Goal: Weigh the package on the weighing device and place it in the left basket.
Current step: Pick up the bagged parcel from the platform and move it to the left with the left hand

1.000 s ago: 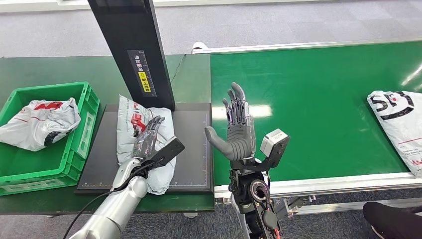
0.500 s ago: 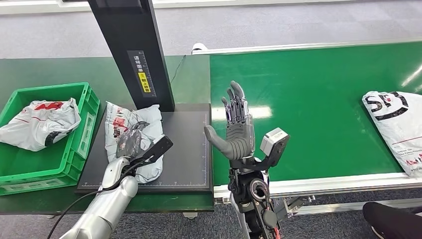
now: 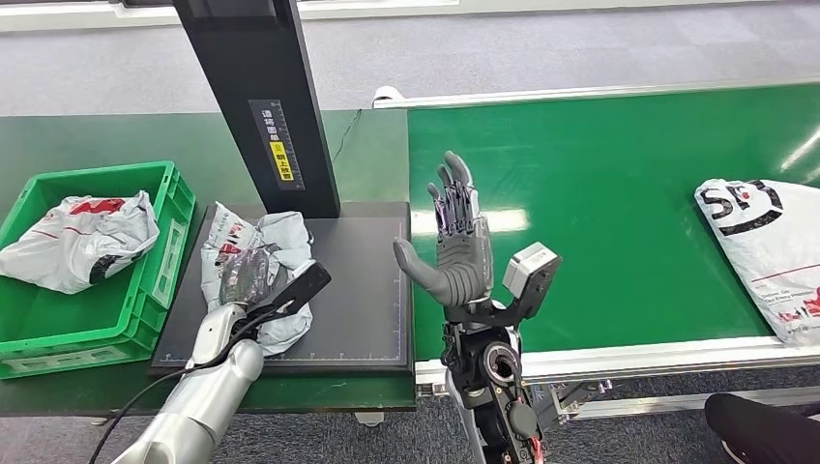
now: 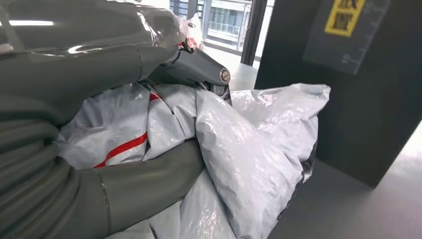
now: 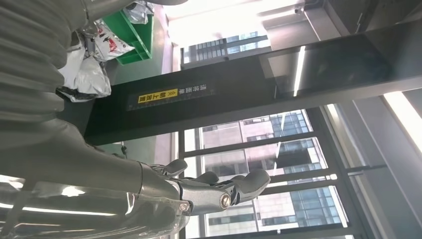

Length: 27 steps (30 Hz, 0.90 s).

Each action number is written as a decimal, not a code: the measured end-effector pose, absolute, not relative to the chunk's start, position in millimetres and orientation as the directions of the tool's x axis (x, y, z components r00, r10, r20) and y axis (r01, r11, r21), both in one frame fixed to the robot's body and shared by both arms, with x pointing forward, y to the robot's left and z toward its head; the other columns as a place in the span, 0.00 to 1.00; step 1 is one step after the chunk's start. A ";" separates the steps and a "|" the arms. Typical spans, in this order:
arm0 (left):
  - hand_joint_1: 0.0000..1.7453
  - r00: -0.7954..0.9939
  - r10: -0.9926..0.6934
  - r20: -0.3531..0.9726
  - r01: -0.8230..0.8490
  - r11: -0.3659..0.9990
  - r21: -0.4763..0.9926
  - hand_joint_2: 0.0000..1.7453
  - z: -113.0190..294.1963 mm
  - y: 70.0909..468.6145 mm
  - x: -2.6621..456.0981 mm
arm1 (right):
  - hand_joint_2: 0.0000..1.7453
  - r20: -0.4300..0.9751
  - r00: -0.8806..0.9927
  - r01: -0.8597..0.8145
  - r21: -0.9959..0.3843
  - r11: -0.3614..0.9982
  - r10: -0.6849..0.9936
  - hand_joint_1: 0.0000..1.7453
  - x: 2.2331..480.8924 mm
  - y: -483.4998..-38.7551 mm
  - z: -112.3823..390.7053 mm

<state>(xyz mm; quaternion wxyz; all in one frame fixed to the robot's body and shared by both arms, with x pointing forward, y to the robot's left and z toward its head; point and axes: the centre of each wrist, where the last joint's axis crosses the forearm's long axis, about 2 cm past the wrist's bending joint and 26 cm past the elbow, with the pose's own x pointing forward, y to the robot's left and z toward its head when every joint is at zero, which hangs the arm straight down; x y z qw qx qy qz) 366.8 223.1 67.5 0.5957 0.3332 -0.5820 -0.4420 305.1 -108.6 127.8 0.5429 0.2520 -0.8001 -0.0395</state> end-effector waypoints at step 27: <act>1.00 -0.678 -0.524 0.515 -0.584 0.810 0.054 1.00 186.3 212.9 254.5 | 1.00 0.865 -0.276 -0.304 0.334 0.892 -0.418 0.00 294.5 -115.0 112.5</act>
